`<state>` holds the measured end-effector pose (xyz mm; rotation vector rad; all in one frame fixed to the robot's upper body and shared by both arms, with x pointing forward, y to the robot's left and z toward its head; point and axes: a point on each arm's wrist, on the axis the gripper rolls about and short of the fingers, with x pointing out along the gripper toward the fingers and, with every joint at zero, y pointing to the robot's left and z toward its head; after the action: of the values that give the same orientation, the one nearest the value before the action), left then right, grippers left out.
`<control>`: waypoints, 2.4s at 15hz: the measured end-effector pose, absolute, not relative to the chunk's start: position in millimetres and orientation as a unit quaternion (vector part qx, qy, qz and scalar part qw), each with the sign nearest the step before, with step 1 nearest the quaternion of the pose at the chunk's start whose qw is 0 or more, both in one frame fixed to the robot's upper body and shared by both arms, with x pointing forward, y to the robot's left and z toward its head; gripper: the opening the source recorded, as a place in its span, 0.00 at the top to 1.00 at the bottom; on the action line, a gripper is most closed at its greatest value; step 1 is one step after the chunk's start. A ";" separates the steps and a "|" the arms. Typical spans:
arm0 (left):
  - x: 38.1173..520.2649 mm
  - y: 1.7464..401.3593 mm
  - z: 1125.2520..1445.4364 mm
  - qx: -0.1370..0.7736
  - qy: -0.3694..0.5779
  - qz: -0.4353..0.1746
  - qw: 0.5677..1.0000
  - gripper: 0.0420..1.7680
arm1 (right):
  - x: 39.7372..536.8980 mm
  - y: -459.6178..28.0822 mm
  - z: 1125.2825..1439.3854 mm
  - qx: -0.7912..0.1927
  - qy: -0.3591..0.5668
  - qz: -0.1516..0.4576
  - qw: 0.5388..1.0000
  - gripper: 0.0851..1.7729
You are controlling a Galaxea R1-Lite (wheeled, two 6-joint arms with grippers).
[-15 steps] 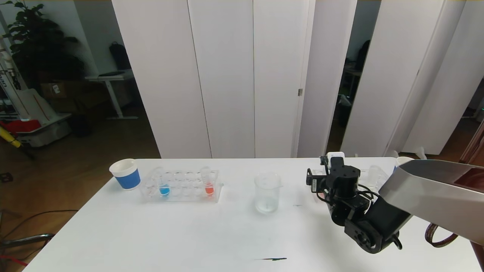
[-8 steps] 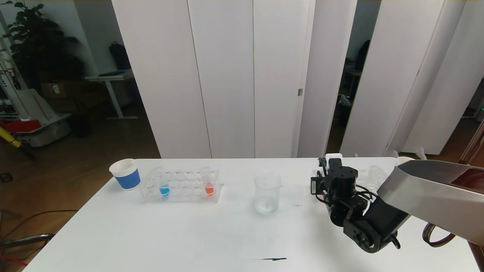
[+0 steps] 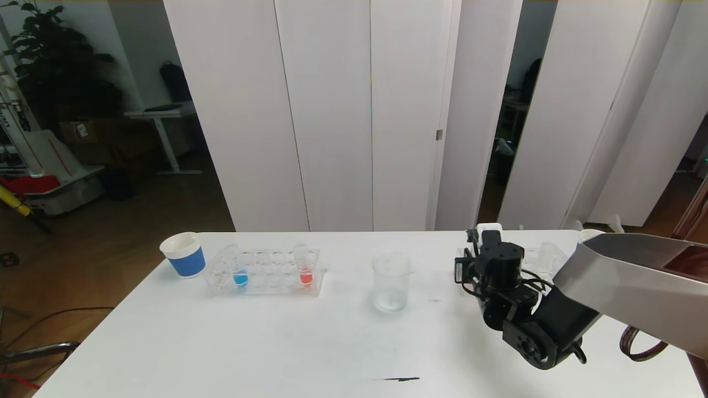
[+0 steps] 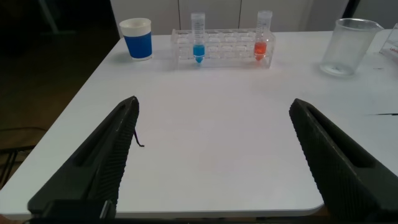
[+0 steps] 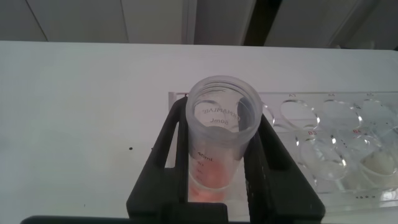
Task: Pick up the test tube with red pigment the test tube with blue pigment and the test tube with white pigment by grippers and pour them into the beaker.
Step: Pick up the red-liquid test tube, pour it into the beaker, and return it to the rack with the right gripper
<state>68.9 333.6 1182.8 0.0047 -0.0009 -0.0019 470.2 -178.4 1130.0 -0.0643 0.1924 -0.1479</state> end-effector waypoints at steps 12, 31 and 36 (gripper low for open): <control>68.9 333.6 1182.8 0.002 0.000 -0.001 1.000 0.02 | 472.6 -187.6 1166.0 -0.016 0.069 -0.079 0.994 0.71; 68.9 333.6 1182.8 0.002 0.000 -0.001 1.000 0.02 | 490.0 -200.9 1309.2 0.017 0.062 0.172 0.983 0.71; 68.9 333.6 1182.8 0.002 -0.001 -0.001 1.000 0.02 | 502.4 -192.7 1300.8 -0.006 0.045 0.287 0.957 0.71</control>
<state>68.9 333.6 1182.8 0.0047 -0.0013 -0.0019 502.4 -192.7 1300.8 -0.0132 0.0919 0.5828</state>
